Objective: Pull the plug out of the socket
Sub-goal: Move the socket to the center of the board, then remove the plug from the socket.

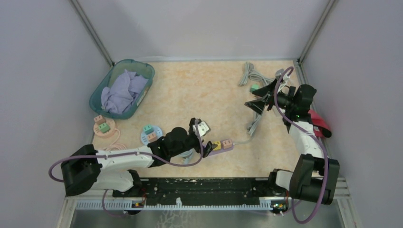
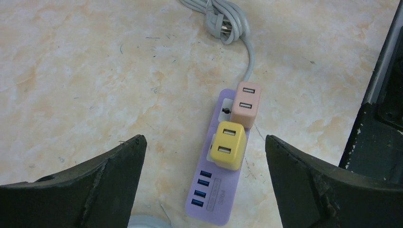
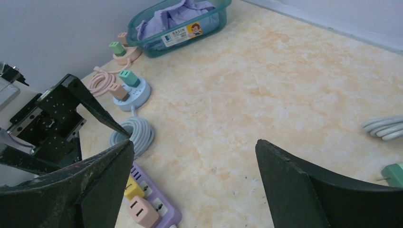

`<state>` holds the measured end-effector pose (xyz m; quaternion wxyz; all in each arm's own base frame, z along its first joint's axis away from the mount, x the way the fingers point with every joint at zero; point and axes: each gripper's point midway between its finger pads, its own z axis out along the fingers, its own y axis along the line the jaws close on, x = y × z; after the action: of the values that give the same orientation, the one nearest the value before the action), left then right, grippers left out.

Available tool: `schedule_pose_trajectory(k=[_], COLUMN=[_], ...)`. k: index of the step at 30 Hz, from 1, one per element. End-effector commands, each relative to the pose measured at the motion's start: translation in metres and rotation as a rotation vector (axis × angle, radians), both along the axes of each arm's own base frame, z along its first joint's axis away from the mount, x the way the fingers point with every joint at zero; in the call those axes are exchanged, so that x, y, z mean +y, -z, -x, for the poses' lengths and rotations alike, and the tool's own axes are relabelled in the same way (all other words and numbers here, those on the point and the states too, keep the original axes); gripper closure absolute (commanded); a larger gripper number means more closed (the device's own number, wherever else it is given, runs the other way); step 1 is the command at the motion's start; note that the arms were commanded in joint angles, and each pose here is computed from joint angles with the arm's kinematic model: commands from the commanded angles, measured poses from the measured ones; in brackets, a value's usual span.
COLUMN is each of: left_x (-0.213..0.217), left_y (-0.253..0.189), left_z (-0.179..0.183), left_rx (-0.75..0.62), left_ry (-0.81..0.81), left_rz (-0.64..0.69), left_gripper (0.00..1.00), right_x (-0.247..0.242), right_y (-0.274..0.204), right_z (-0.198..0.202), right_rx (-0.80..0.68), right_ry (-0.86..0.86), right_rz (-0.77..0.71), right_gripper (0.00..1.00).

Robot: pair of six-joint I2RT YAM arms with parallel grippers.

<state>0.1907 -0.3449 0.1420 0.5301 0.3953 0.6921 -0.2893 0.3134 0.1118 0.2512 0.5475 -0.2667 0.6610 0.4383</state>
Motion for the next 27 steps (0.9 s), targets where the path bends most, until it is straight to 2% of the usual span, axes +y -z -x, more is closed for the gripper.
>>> schedule_pose_trajectory(k=[1,5,17,27], left_x=[0.015,0.026,0.043,0.046], left_y=[-0.018,-0.018,0.008,0.035], left_z=[-0.006,-0.005,0.01,0.011], left_rx=[-0.055,-0.054,-0.125,-0.085], left_ry=[-0.046,-0.042,0.032,0.024], left_rz=[0.108,0.151,0.147,0.113], left_gripper=[0.0,0.0,0.0,0.0], right_x=[0.001,0.001,0.007,0.037], right_y=[-0.013,-0.011,-0.008,0.004], right_z=[-0.001,0.0,0.004,0.022], right_rx=[-0.084,-0.09,-0.109,-0.159], right_ry=[-0.015,-0.02,-0.041,-0.178], right_rz=[0.025,0.024,0.02,0.05], right_gripper=[0.01,0.01,0.01,0.03])
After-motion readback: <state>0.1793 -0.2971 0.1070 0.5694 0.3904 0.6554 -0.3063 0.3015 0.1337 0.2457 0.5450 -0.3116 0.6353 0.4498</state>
